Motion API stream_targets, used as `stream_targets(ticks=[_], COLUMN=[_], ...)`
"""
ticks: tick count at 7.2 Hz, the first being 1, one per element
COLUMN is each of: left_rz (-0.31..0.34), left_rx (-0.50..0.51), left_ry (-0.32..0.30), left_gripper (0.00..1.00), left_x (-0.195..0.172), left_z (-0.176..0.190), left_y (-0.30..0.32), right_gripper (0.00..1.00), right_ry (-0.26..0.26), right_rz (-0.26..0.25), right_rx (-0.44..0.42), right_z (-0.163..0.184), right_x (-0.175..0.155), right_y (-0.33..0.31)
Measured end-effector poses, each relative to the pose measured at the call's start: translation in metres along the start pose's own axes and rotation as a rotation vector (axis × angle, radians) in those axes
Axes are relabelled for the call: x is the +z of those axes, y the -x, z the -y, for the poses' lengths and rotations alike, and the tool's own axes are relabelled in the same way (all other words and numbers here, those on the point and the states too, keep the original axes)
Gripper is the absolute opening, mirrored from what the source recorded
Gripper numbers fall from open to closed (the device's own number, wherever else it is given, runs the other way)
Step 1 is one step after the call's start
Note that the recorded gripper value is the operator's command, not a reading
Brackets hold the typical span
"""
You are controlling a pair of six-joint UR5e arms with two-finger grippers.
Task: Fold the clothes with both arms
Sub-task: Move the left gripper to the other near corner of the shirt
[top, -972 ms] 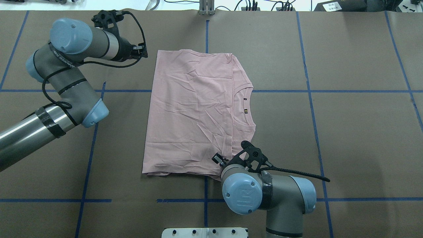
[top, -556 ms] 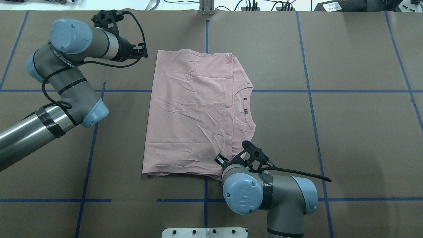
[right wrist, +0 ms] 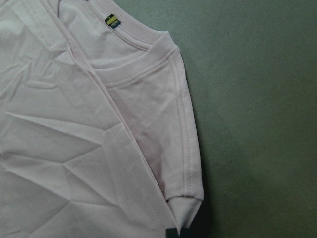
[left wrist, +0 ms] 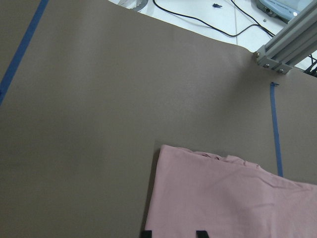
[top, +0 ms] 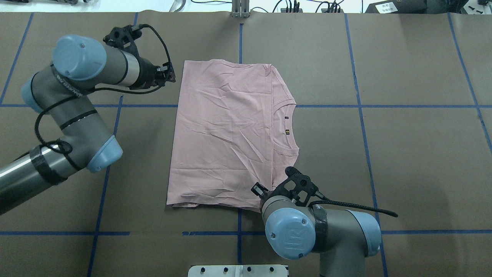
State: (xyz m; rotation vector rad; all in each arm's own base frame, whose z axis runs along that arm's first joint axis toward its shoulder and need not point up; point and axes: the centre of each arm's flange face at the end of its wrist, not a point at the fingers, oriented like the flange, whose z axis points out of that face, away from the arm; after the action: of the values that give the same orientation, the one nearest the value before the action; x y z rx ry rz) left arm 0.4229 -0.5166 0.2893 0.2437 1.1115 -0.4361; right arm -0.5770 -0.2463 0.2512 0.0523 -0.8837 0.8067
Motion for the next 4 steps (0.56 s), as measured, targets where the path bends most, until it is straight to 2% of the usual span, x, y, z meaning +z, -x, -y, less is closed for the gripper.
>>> stream_targets(ticks=[2, 3, 4], left_rz=[0.031, 0.066, 0.105], left_rx=[-0.155, -0.201, -0.224], left_ry=[0.094, 0.134, 0.163], left_gripper=[0.42, 0.42, 0.47], left_x=[-0.023, -0.027, -0.028], left_z=[-0.100, -0.137, -0.169], left_y=[0.008, 0.007, 0.012], right_gripper=[0.00, 0.00, 0.00], right_ry=[0.005, 0.007, 0.009], right_rz=[0.018, 0.023, 0.025], right_rx=[-0.001, -0.001, -0.001], right_z=[0.004, 0.007, 0.009], right_x=[-0.012, -0.017, -0.019], right_y=[-0.006, -0.009, -0.010])
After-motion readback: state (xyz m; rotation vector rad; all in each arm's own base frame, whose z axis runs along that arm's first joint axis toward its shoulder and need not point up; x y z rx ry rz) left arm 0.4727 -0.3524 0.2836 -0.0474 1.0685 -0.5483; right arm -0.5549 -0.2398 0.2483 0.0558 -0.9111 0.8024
